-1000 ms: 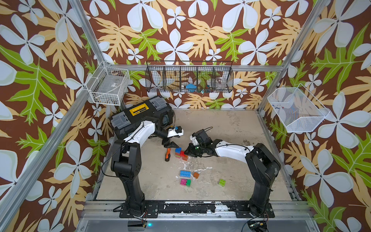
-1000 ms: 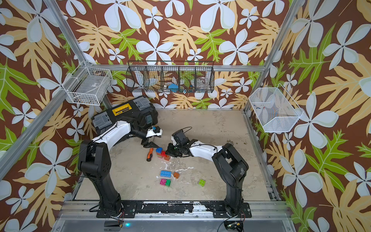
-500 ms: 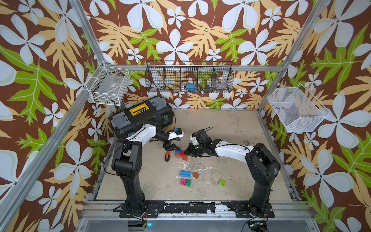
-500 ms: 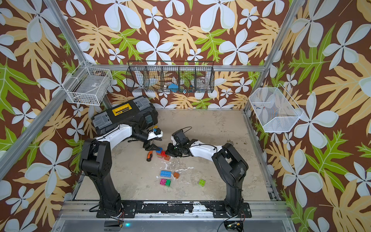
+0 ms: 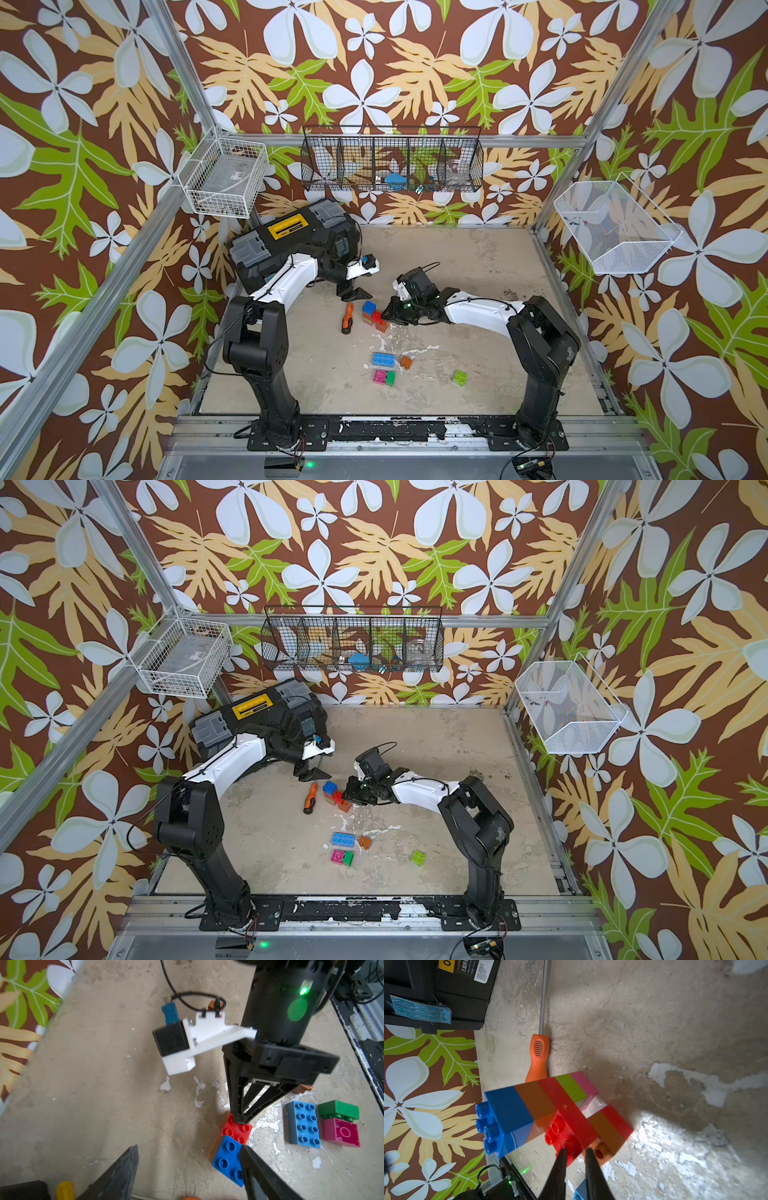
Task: Assemble the letter h with lego
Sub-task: Assemble the lego brick with the lego brick, then pick up the lego brick from the center of the board.
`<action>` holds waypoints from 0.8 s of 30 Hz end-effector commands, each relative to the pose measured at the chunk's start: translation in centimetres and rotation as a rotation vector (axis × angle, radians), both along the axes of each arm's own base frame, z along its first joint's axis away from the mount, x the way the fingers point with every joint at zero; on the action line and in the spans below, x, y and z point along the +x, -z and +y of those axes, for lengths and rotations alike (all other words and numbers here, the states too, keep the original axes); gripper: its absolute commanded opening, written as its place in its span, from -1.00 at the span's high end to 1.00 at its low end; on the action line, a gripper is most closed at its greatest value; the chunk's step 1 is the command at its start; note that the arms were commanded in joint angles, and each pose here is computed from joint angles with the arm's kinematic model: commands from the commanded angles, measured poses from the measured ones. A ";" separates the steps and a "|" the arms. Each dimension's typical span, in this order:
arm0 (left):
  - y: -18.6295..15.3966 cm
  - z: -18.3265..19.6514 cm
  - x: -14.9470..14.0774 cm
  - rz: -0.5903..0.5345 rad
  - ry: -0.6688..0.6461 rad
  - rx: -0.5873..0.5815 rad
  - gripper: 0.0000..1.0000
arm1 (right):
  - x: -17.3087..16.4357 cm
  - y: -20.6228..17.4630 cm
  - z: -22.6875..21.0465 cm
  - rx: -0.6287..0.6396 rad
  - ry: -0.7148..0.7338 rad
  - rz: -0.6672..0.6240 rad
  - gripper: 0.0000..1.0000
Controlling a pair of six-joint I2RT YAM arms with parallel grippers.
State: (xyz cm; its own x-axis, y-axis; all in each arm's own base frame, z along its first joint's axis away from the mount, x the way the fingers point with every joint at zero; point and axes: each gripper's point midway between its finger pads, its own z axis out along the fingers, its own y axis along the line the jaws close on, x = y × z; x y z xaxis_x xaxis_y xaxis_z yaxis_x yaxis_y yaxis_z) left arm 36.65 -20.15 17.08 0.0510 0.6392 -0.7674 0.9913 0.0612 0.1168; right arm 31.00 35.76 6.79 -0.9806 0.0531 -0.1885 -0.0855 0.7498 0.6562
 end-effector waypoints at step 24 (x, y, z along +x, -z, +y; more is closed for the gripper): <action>1.5 13.9 -0.9 0.048 -0.829 -0.177 -0.73 | -1.5 -6.5 -1.7 -0.341 -0.647 -0.982 -0.08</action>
State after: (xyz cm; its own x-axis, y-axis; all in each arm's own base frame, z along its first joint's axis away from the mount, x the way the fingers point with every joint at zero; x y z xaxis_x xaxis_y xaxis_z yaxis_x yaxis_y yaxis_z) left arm 34.14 -8.42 15.30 -0.4034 0.3848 -0.8302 0.7360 0.6756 -0.0445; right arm 27.64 33.61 12.41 -0.5108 -0.4882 -0.7076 -0.7783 0.6122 0.1395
